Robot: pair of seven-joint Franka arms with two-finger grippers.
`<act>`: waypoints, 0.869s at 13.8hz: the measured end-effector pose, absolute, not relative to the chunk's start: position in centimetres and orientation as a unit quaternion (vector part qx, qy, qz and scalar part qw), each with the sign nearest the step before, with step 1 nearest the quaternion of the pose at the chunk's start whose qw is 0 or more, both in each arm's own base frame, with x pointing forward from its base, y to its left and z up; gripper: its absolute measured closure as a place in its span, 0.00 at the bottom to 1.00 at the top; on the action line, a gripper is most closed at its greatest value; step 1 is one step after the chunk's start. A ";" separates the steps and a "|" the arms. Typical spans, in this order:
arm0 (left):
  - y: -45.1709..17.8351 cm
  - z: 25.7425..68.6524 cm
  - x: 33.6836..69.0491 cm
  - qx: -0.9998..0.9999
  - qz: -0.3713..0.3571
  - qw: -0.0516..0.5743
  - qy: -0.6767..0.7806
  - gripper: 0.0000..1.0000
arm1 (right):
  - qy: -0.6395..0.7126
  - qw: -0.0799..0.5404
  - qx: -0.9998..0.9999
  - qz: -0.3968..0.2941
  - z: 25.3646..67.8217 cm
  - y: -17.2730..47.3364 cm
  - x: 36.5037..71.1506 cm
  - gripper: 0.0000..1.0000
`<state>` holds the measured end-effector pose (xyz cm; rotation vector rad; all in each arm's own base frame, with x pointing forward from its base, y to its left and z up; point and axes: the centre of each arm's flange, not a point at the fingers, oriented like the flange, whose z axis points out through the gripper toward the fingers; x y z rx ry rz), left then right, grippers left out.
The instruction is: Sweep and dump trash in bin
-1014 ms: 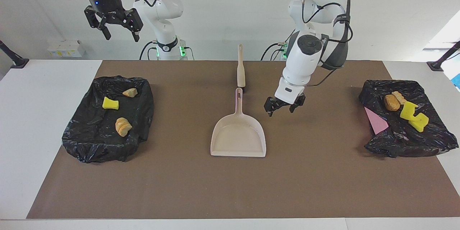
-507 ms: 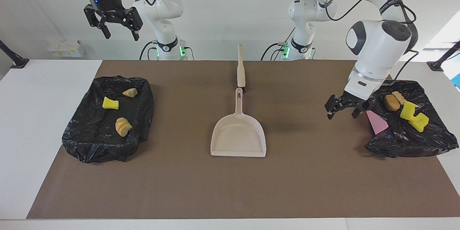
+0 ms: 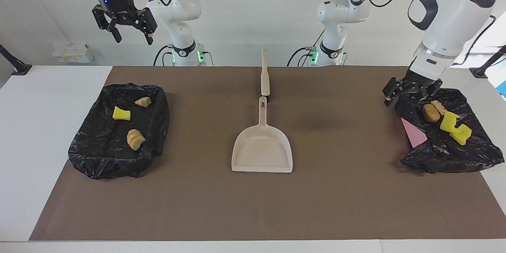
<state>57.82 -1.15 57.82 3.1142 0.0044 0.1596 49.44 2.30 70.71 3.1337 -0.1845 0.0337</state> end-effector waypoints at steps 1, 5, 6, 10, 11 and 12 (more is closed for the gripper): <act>-0.7 58.6 57.2 0.999 0.049 0.011 0.005 0.00 | -0.059 0.001 0.998 0.011 70.7 2.3 49.4 0.00; 0.2 61.0 55.1 0.999 0.038 0.011 0.012 0.00 | -0.059 0.001 0.998 0.011 70.7 2.3 49.4 0.00; 0.2 61.5 54.7 0.999 0.036 0.011 0.012 0.00 | -0.059 0.001 0.998 0.011 70.7 2.3 49.4 0.00; 0.1 62.0 53.6 1.000 0.017 0.011 0.011 0.00 | -0.059 0.001 0.998 0.011 70.7 2.3 49.4 0.00; 0.1 62.1 53.3 1.000 0.010 0.011 0.011 0.00 | -0.059 0.001 0.998 0.011 70.7 2.3 49.4 0.00; 0.0 62.1 53.1 1.000 0.006 0.011 0.010 0.00 | -0.059 0.001 0.998 0.011 70.7 2.3 49.4 0.00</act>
